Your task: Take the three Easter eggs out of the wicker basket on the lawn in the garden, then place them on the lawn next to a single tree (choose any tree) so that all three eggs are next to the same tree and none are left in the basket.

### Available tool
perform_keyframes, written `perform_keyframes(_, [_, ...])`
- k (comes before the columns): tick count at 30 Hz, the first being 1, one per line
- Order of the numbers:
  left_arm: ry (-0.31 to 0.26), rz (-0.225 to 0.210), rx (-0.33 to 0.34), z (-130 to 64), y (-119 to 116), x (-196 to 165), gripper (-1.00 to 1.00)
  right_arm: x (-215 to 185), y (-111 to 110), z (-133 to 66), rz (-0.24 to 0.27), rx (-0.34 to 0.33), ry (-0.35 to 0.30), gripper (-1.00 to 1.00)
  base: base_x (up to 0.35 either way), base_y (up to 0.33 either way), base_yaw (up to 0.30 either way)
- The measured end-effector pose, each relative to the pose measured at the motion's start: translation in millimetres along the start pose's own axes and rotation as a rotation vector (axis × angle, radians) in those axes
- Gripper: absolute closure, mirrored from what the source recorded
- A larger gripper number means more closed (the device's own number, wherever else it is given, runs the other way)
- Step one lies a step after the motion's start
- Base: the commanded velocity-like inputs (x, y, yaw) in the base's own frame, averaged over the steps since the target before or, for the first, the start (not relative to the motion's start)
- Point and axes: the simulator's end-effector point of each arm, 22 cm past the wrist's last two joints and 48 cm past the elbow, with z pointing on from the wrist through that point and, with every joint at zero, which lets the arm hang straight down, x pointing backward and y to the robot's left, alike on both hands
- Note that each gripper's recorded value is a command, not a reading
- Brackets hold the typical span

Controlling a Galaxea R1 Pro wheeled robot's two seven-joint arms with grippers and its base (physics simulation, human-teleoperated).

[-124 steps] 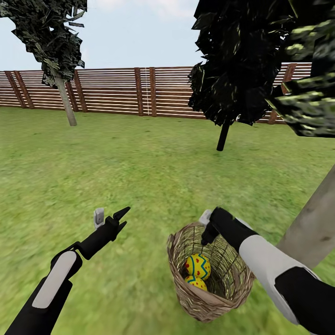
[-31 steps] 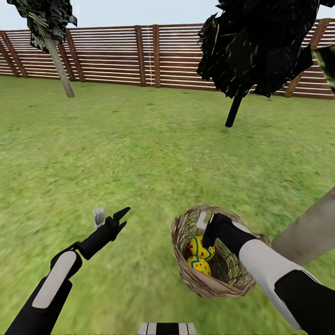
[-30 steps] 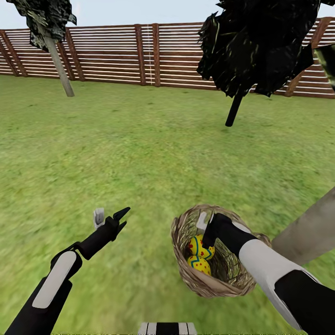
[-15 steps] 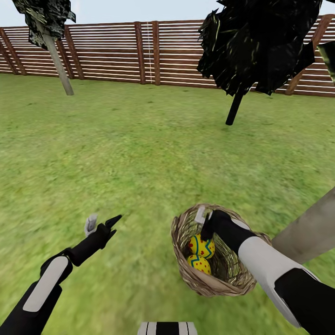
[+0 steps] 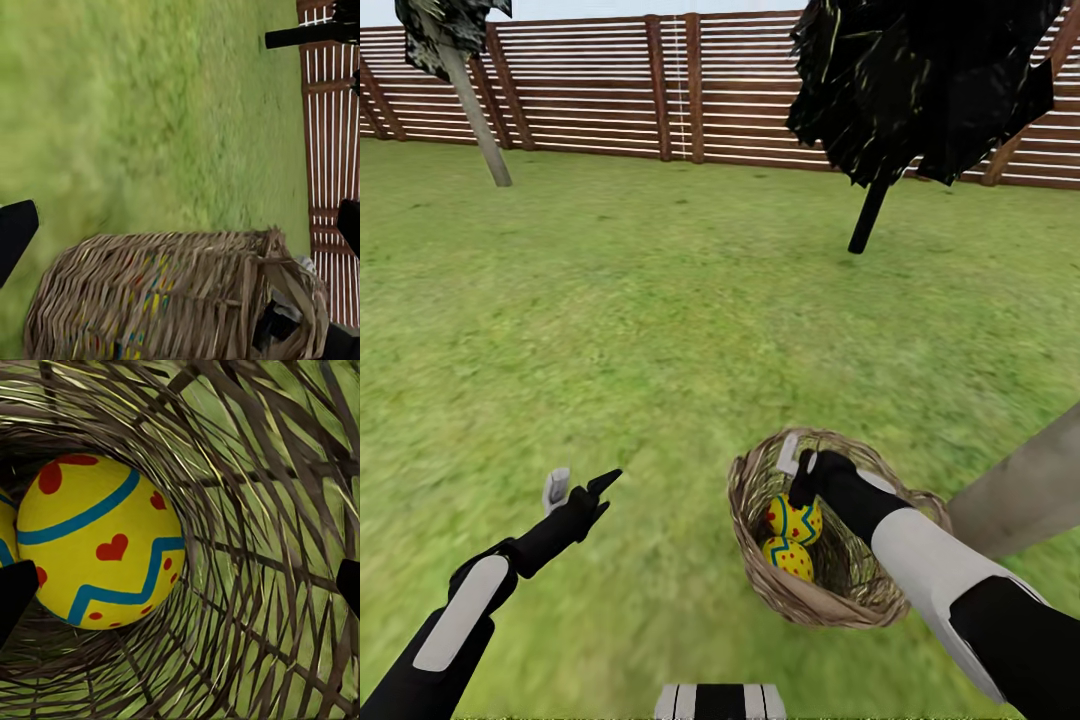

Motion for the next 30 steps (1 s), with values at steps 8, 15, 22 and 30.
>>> perform_keyframes(8, [0.013,-0.015,-0.026,5.1,18.1,5.9,-1.00,5.0,11.9,17.4,0.003,-0.021,0.007,-1.00,0.000,0.000,0.000])
perform_keyframes(15, [0.023,-0.028,-0.049,9.1,33.9,10.9,-1.00,14.4,27.0,33.1,0.007,-0.057,0.028,-1.00,0.000,0.000,0.000])
perform_keyframes(22, [0.035,-0.042,-0.073,12.7,49.9,16.6,-1.00,21.5,39.3,47.4,0.009,-0.083,0.042,-1.00,0.000,0.000,0.000])
perform_keyframes(30, [0.047,-0.057,-0.099,16.2,68.3,23.2,-1.00,27.6,49.9,62.7,0.012,-0.098,0.056,-1.00,0.000,0.000,0.000])
